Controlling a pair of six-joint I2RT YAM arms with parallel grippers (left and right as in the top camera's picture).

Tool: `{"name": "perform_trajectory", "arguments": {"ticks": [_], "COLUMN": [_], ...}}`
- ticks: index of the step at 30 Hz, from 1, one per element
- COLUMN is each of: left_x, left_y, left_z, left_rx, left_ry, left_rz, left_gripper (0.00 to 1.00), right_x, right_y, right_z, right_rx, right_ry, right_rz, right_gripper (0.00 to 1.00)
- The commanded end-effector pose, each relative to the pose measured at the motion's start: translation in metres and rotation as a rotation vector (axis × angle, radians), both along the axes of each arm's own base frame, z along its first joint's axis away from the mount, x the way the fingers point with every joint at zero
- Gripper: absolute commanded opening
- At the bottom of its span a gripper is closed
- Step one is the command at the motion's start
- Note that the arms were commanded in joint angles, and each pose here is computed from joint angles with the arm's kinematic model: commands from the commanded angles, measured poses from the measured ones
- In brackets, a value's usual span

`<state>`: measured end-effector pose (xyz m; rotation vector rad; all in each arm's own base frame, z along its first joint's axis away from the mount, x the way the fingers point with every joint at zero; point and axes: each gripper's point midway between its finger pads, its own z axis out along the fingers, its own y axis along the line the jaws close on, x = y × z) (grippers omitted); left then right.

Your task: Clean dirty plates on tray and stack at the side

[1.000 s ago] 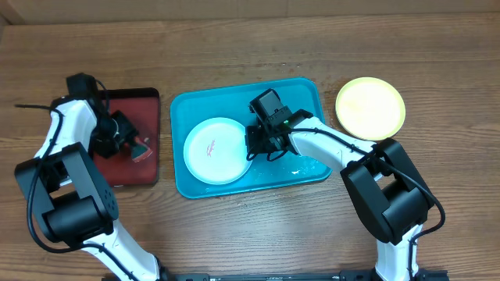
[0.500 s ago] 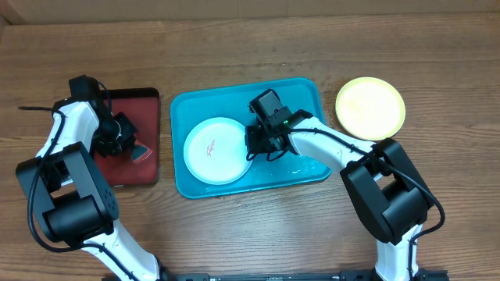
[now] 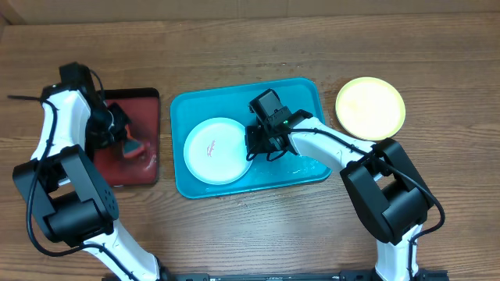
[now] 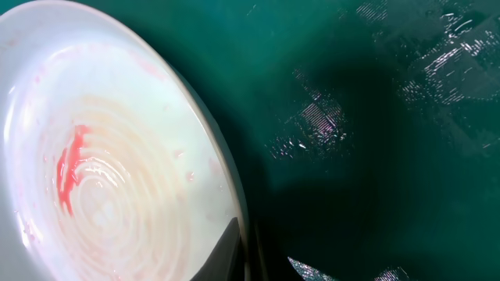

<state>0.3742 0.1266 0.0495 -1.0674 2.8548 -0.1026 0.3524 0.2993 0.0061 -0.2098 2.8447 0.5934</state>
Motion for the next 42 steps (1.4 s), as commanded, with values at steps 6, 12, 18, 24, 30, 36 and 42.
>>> {"name": "perform_trajectory", "arguments": {"ticks": [6, 12, 18, 24, 30, 36, 42], "left_x": [-0.010, -0.007, 0.012, 0.029, 0.019, 0.006, -0.003], "left_y": [-0.005, -0.003, 0.002, -0.036, -0.083, -0.133, -0.195], "left_z": [-0.041, -0.040, 0.022, 0.119, 0.146, 0.112, 0.063], "left_rx": [0.011, 0.020, 0.033, -0.118, -0.218, -0.278, -0.306], "left_ry": [-0.029, -0.055, -0.125, -0.333, -0.385, -0.271, -0.231], "left_rz": [-0.003, -0.002, -0.004, -0.126, -0.268, -0.368, -0.527], "left_gripper": [0.04, 0.04, 0.04, 0.04, 0.04, 0.04, 0.04], "right_x": [0.003, 0.003, 0.003, 0.004, 0.008, 0.008, 0.008], "right_y": [-0.009, -0.009, -0.009, -0.009, -0.014, -0.014, -0.014], "right_z": [-0.017, -0.018, -0.018, -0.017, -0.018, -0.018, -0.018], "right_rx": [-0.063, -0.064, -0.064, -0.062, -0.093, -0.093, -0.093], "right_ry": [-0.001, 0.001, 0.000, -0.010, -0.028, -0.028, -0.027], "right_rz": [-0.022, -0.022, -0.022, -0.016, -0.031, -0.031, -0.031], "right_gripper": [0.04, 0.04, 0.04, 0.04, 0.07, 0.10, 0.06]}}
